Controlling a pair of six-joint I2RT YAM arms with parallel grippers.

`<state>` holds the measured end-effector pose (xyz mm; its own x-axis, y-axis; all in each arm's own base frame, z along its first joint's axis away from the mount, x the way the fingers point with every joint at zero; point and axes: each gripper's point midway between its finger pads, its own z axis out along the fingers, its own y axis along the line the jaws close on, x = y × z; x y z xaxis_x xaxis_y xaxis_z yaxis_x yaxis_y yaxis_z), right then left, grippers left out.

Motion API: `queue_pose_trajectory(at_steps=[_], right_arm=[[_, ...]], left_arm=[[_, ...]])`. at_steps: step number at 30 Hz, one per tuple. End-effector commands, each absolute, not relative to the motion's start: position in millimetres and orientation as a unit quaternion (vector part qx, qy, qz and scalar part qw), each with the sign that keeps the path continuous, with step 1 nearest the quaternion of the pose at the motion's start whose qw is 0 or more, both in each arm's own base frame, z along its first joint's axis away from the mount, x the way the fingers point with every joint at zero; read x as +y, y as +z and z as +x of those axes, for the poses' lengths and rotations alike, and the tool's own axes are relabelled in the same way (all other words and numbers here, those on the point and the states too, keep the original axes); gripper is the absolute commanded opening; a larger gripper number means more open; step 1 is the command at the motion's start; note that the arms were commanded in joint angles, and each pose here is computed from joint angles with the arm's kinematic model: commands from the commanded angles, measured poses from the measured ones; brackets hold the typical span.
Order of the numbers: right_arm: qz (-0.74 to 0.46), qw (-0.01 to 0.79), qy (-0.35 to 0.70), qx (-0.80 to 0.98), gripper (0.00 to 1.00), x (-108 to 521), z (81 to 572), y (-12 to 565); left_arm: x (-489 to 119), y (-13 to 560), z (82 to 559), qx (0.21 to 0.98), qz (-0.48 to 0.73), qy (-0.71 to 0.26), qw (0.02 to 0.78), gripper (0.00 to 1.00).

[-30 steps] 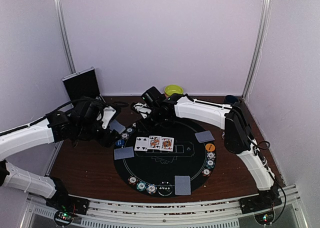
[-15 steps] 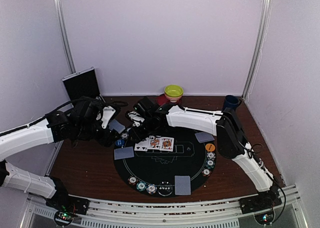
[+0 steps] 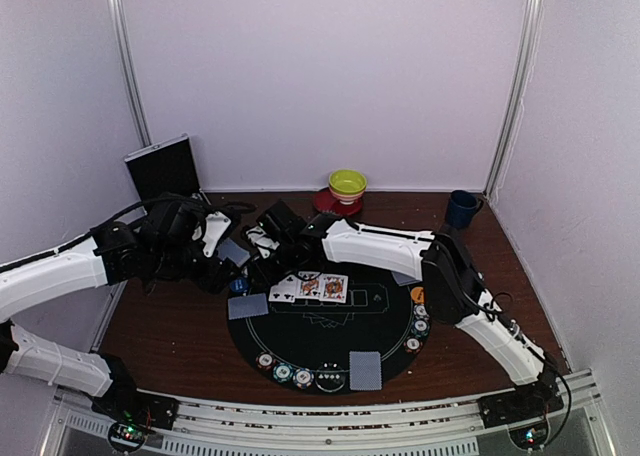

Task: Distribute texas hold em gaming equipment
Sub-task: Place the all-in button in the small blind area.

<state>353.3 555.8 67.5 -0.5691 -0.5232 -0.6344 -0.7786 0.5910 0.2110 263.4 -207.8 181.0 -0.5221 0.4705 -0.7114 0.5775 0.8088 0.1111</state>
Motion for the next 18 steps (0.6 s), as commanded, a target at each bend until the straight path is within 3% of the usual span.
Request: queue_pose_trajectory(at_steps=[1, 18], right_arm=[[-0.388, 0.297, 0.223, 0.844, 0.53, 562, 363, 68], [-0.410, 0.310, 0.181, 0.838, 0.53, 568, 353, 52]], left_arm=[[-210, 196, 271, 0.860, 0.286, -0.082, 0.415, 0.63], [-209, 199, 270, 0.857, 0.288, -0.082, 0.419, 0.63]])
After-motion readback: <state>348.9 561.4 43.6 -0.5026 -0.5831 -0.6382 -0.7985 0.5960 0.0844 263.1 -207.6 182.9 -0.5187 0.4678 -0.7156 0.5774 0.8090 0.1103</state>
